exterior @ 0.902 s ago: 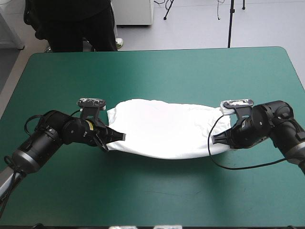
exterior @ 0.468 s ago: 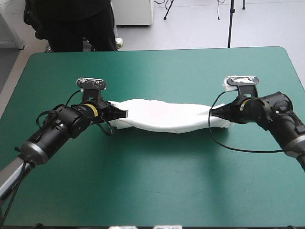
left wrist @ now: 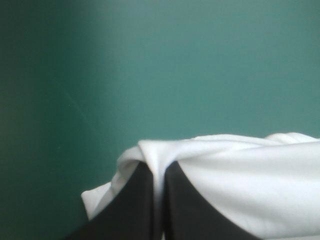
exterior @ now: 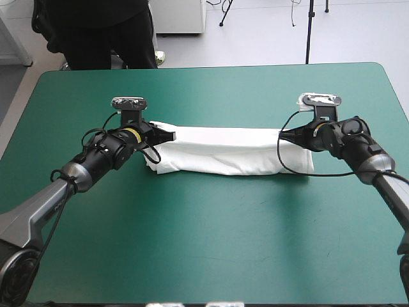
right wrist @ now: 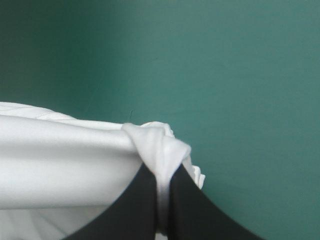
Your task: Fold the cloth
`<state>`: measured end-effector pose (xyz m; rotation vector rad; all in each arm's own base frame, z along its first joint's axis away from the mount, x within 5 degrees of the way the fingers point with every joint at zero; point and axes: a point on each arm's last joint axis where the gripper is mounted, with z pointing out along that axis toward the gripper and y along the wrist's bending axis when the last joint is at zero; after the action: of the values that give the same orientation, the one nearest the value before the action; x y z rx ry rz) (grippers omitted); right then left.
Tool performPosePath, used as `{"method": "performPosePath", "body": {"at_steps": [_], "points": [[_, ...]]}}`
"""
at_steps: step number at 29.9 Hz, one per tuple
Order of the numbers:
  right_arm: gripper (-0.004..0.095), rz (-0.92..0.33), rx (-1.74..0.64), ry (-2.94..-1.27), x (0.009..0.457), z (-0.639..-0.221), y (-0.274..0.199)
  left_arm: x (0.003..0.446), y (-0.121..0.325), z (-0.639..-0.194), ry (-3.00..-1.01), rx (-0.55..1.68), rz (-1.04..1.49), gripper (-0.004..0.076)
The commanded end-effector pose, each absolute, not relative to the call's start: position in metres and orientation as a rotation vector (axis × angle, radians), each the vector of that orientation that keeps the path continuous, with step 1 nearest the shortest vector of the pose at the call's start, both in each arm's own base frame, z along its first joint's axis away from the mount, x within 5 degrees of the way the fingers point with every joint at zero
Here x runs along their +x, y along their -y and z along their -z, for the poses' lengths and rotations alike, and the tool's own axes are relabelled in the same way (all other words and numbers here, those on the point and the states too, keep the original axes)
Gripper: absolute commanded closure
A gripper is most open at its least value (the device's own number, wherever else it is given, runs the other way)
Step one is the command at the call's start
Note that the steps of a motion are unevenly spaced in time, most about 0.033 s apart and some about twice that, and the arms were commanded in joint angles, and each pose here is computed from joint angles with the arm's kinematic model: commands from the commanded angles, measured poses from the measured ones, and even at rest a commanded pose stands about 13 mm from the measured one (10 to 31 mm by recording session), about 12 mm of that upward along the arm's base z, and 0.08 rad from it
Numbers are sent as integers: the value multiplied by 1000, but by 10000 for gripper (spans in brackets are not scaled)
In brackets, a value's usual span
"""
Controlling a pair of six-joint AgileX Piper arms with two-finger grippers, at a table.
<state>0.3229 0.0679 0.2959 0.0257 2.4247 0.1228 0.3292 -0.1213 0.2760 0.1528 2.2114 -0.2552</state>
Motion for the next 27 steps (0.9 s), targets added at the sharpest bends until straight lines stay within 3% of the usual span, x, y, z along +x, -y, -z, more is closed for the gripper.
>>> {"method": "performPosePath", "body": {"at_steps": [1,8,12,15,20,24,27], "points": [[921,-136,25,-2330,335,-306,-66,341,128,-289,-2088,146,321,722],[920,-121,28,-2446,350,-271,-70,352,133,-261,-2160,150,307,720],[877,-157,-62,-2553,351,-250,-76,354,133,-252,-2191,158,293,657],[752,-221,-79,-2593,351,-244,-81,355,133,-247,-2212,158,284,528],[455,-204,-106,-2625,347,-254,-80,351,132,-256,-2197,155,286,252],[275,-201,-122,-2642,339,-279,-79,340,126,-276,-2191,146,274,218],[277,-202,-131,-2603,330,-304,-76,327,120,-297,-2177,137,264,218]]}}
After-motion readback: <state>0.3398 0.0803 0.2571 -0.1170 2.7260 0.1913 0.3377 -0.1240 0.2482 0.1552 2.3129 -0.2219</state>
